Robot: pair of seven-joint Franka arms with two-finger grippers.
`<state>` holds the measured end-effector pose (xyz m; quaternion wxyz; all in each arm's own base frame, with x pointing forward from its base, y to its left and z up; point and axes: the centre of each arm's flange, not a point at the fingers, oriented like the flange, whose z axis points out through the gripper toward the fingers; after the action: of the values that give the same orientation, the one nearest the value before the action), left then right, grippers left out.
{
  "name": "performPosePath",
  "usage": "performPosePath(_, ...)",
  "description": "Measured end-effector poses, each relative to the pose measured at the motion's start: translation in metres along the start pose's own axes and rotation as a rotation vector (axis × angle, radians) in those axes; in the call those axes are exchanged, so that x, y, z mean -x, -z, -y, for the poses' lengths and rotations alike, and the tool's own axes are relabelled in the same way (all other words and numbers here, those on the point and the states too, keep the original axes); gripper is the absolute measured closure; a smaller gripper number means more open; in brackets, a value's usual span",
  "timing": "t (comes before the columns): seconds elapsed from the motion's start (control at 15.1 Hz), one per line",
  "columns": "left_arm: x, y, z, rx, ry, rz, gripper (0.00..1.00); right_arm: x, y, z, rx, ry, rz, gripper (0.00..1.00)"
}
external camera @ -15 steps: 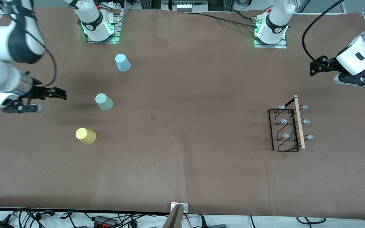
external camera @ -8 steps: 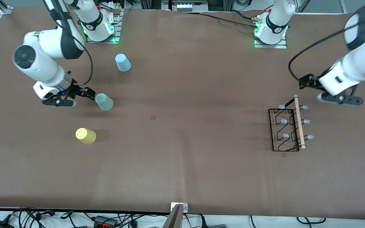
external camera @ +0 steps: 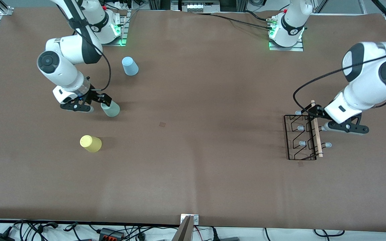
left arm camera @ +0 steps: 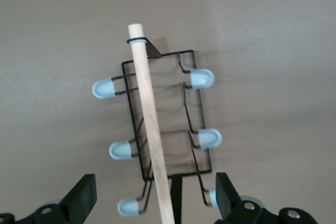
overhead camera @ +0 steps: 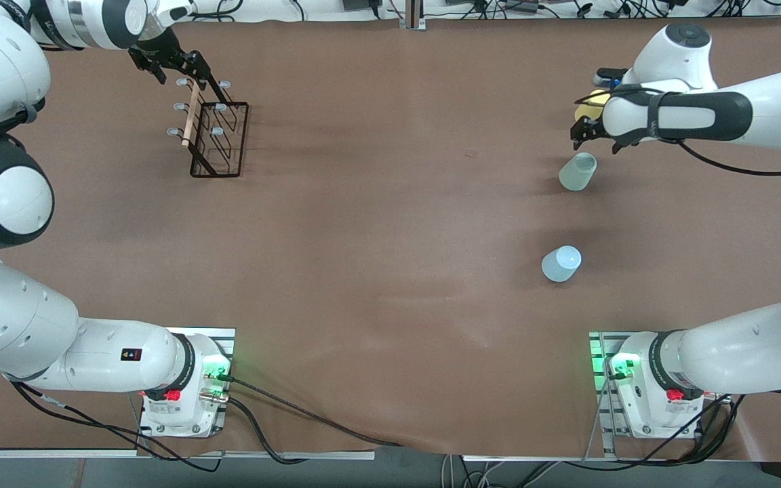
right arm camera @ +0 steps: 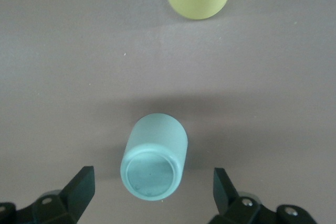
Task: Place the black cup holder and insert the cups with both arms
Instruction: 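Lift the holder with the left gripper while the right gripper grasps the cup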
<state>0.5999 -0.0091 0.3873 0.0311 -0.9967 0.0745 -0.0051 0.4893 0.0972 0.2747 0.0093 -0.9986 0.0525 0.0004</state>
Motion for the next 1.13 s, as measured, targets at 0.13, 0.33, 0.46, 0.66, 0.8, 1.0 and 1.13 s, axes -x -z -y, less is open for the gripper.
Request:
performPosePath(0.13,-0.002,-0.024,0.007,-0.003,0.010,-0.024,0.00,0.004,-0.015,0.004,-0.002,0.003,-0.005,0.00)
performPosePath(0.33,0.006,-0.055,0.006,-0.001,0.008,-0.041,0.19,0.006,-0.031,0.004,-0.002,0.001,-0.003,0.00)
performPosePath(0.46,0.008,-0.060,0.003,0.001,0.002,-0.037,0.38,0.006,-0.036,0.004,-0.002,0.001,0.000,0.00)
performPosePath(0.66,0.008,-0.060,0.001,0.002,-0.001,-0.038,0.65,0.007,-0.040,0.004,0.000,0.002,0.006,0.00)
performPosePath(0.8,0.008,-0.058,0.001,0.000,-0.001,-0.040,0.84,0.009,-0.046,0.006,0.001,0.006,0.012,0.00)
performPosePath(1.0,0.009,-0.055,0.000,0.002,-0.001,-0.023,0.84,0.012,-0.051,0.008,0.004,0.011,0.020,0.00)
performPosePath(1.13,0.004,-0.038,-0.004,0.003,-0.010,-0.004,0.84,0.012,-0.051,0.008,0.004,0.011,0.020,0.04)
